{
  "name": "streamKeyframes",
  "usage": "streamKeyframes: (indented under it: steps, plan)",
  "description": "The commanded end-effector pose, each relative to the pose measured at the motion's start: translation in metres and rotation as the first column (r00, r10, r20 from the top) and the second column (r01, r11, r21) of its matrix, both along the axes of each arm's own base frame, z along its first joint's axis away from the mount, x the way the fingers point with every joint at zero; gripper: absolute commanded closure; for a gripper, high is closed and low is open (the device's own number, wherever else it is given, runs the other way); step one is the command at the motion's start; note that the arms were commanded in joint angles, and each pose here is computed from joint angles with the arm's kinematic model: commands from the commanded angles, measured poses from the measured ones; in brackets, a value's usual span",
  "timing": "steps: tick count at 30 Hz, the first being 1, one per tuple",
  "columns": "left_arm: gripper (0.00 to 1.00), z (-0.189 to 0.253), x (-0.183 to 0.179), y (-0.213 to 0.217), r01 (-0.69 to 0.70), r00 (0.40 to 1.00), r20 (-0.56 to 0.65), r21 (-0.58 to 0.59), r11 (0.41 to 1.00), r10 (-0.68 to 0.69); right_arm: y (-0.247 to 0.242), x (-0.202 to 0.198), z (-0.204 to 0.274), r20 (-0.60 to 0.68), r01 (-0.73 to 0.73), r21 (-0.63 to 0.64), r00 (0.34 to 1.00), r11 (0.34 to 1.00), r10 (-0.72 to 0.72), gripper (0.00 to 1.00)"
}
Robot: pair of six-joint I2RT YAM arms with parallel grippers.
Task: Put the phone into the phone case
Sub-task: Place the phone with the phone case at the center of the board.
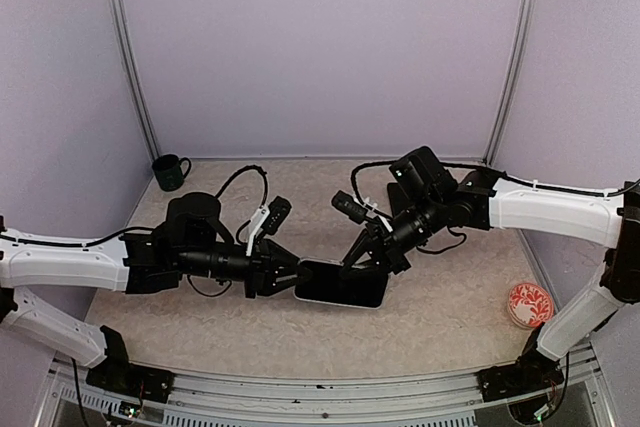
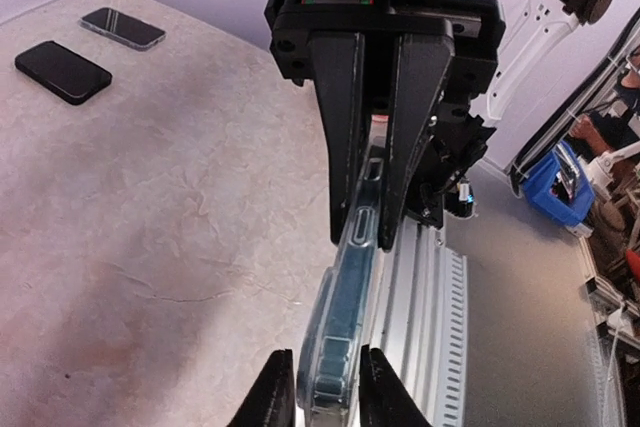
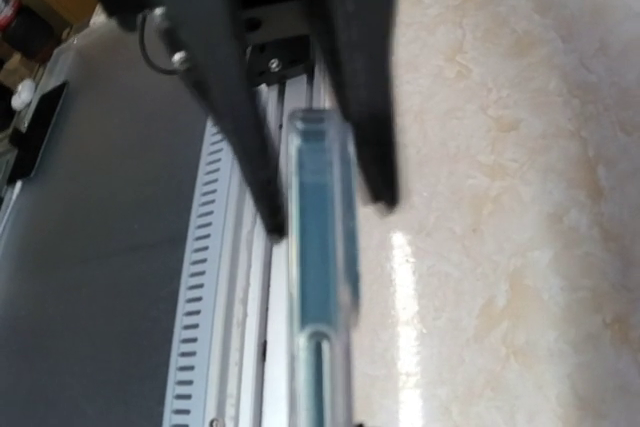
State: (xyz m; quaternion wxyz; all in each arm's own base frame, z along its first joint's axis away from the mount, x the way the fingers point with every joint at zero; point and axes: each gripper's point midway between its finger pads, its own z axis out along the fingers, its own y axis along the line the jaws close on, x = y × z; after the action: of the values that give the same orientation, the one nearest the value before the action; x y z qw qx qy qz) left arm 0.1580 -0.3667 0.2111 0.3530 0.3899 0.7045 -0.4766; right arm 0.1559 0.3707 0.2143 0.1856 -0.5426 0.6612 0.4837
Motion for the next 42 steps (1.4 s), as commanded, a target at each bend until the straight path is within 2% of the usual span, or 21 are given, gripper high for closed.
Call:
streamKeyframes:
  steps: [1, 6, 7, 11, 16, 22, 32, 35, 42]
  plan:
    - [0.55, 0.009, 0.018, 0.003, -0.096, 0.995, 0.036, -0.017, 0.995, 0.096, 0.000, 0.015, 0.019, 0.016, 0.071, 0.042, 0.997, 0.997, -0.071, 1.00]
    - [0.05, 0.005, 0.048, 0.028, -0.282, 0.959, 0.019, -0.012, 0.959, 0.282, -0.006, 0.047, 0.029, -0.001, 0.202, 0.055, 0.979, 0.978, -0.202, 1.00]
    - [0.02, 0.007, 0.054, 0.036, -0.323, 0.946, 0.008, -0.021, 0.946, 0.323, -0.008, 0.057, 0.029, -0.009, 0.242, 0.055, 0.970, 0.969, -0.242, 1.00]
    - [0.01, 0.007, 0.071, 0.063, -0.423, 0.906, -0.050, -0.059, 0.904, 0.420, -0.020, 0.103, 0.029, -0.076, 0.410, 0.038, 0.910, 0.911, -0.407, 1.00]
    - [0.01, 0.012, 0.079, 0.088, -0.506, 0.862, -0.097, -0.103, 0.856, 0.498, -0.034, 0.160, 0.018, -0.134, 0.614, 0.000, 0.782, 0.789, -0.608, 1.00]
    - [0.01, 0.008, 0.078, 0.094, -0.522, 0.851, -0.127, -0.096, 0.848, 0.510, -0.043, 0.210, 0.010, -0.209, 0.767, -0.015, 0.625, 0.641, -0.752, 1.00]
    - [0.01, 0.001, 0.070, 0.099, -0.532, 0.840, -0.185, -0.103, 0.840, 0.510, -0.047, 0.281, -0.009, -0.270, 0.907, -0.017, 0.401, 0.421, -0.875, 1.00]
    - [0.01, 0.001, 0.068, 0.102, -0.536, 0.837, -0.195, -0.109, 0.837, 0.511, -0.047, 0.300, -0.022, -0.291, 0.924, -0.033, 0.356, 0.381, -0.888, 1.00]
    - [0.01, -0.003, 0.062, 0.107, -0.542, 0.832, -0.211, -0.111, 0.833, 0.513, -0.037, 0.331, -0.043, -0.336, 0.941, -0.042, 0.304, 0.336, -0.892, 1.00]
